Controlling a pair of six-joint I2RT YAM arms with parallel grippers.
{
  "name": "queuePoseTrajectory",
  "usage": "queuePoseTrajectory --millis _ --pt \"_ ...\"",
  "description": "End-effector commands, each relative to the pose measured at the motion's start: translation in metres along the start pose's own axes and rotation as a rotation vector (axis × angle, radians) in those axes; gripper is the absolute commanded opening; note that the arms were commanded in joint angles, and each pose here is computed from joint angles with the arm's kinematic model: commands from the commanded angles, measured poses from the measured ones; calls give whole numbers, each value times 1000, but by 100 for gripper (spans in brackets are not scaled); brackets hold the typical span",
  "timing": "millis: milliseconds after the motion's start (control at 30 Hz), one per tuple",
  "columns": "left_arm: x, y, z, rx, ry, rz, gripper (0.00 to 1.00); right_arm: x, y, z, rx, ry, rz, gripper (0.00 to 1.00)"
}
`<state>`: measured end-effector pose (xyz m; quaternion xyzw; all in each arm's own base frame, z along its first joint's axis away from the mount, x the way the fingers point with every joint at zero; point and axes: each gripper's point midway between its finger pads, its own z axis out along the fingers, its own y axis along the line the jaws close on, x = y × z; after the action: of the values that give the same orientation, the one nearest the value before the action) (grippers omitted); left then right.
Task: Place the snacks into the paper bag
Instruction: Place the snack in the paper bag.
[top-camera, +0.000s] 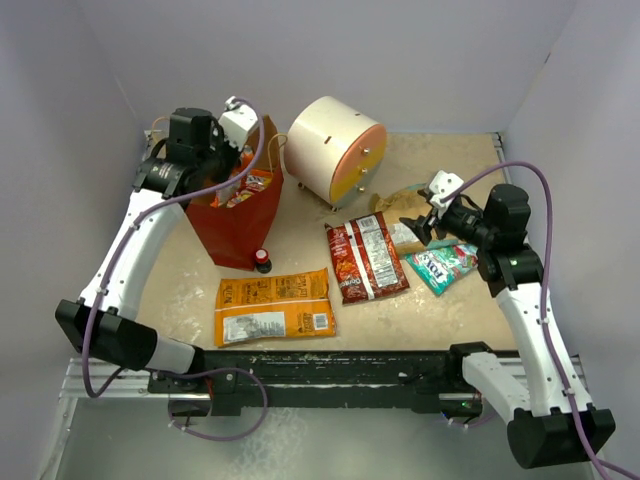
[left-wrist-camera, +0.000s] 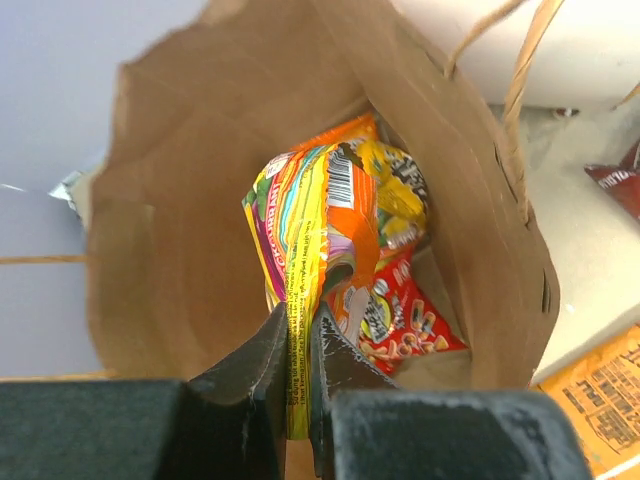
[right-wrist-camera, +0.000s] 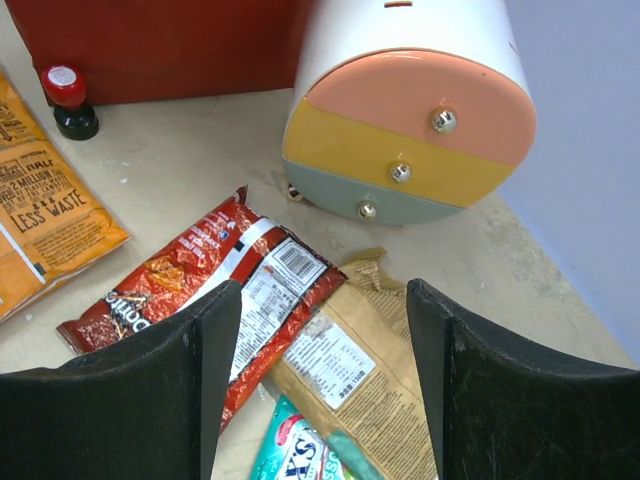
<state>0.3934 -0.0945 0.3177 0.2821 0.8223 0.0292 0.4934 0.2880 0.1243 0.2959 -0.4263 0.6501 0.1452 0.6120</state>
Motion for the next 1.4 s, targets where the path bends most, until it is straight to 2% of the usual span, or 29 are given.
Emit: queuePoseTrajectory --millis 0,167,467,733,1100,1367 --pt "-1 -4 6 49 -43 -90 11 -5 -3 1 12 -28 -23 70" --pt "14 -11 14 89 -18 -157 14 -2 -3 1 13 -24 -22 70" --pt "28 -19 16 123 25 -172 21 1 -5 2 21 -17 -24 71" --pt "34 -19 9 130 55 -139 35 3 -5 3 22 -13 -26 71" --pt "-1 -1 -16 73 -58 -94 50 11 -18 3 92 13 -6 75" --pt "-14 -4 -34 84 -136 -97 67 42 -53 7 236 159 63 76"
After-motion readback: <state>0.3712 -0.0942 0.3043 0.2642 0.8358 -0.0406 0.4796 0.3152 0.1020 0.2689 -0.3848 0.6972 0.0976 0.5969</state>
